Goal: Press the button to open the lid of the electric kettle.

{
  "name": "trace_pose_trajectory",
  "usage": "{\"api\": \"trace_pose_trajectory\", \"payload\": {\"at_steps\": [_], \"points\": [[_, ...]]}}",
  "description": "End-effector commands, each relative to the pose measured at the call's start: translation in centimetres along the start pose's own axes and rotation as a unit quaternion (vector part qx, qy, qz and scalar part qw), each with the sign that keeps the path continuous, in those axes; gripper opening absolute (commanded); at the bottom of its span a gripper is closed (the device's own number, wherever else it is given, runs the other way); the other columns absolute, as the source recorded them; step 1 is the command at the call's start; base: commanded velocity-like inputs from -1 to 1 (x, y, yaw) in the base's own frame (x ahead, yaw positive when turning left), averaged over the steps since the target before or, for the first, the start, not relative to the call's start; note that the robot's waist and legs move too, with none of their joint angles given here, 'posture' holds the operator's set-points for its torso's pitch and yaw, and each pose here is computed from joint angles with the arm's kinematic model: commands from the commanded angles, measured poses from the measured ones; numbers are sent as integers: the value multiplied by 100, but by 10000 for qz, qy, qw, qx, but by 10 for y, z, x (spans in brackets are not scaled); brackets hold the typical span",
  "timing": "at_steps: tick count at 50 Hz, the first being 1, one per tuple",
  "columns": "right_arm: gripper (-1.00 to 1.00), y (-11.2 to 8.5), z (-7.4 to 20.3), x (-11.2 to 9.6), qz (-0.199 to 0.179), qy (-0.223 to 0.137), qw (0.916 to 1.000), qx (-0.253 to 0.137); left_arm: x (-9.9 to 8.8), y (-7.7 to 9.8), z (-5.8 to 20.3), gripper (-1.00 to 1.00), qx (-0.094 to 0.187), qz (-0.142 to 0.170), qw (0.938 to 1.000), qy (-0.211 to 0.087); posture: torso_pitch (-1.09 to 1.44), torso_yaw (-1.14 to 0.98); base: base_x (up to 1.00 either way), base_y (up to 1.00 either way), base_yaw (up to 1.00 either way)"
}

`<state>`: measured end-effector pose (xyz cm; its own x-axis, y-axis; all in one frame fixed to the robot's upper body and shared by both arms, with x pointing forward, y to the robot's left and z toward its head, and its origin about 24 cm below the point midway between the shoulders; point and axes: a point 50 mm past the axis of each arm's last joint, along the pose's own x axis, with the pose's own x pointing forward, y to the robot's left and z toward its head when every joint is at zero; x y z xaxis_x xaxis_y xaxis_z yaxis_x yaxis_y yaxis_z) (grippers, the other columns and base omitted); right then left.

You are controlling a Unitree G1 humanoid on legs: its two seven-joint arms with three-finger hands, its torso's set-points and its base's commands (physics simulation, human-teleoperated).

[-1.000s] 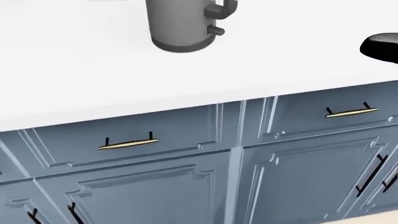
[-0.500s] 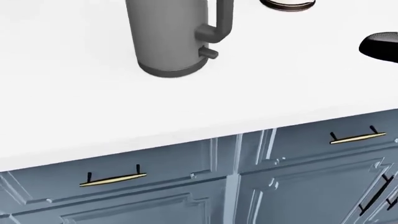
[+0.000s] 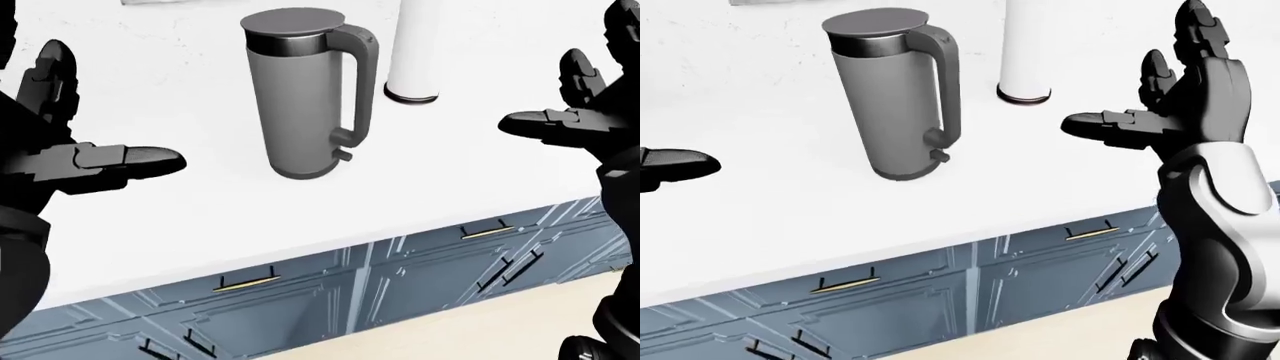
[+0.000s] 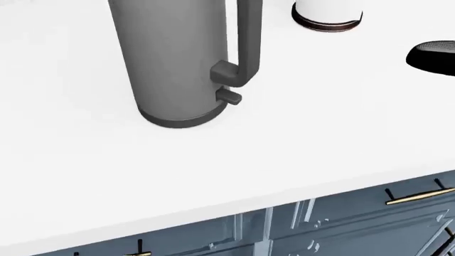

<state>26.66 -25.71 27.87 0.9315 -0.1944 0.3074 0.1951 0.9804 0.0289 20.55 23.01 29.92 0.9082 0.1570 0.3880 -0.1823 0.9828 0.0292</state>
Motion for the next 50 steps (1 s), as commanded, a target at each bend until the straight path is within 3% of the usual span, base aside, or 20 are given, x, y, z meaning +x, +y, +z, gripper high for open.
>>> {"api": "trace_pose_trajectory", "payload": {"at_steps": [1,25,31,32,34,39,44,50], "points": [[100,2,14,-1,64,-365,9993,-5,0,3,8,100,-5,109,9996,-256,0,0,20,0,0],[100,1,17,-1,73,-412,9991,-40,-1,5,13,100,10,149,9994,-316,0,0,17,4,0],[100,1,18,-1,62,-463,9989,-4,-1,9,16,100,208,389,9974,-570,0,0,0,0,0],[100,1,19,-1,59,-468,9989,-8,-1,8,15,100,368,390,9969,-568,0,0,0,0,0],[100,1,19,-1,55,-471,9989,-9,-1,7,13,100,189,308,9982,-481,0,0,0,0,0],[100,-1,18,0,4,-451,9990,-48,-4,8,16,100,88,206,9981,-567,0,0,0,0,0],[100,-1,19,1,-6,-458,9989,-86,-6,9,20,100,126,194,9971,-727,0,0,0,0,0],[100,-1,17,1,-29,-426,9990,-118,-5,7,17,100,37,128,9981,-604,-3,0,0,0,0]]}}
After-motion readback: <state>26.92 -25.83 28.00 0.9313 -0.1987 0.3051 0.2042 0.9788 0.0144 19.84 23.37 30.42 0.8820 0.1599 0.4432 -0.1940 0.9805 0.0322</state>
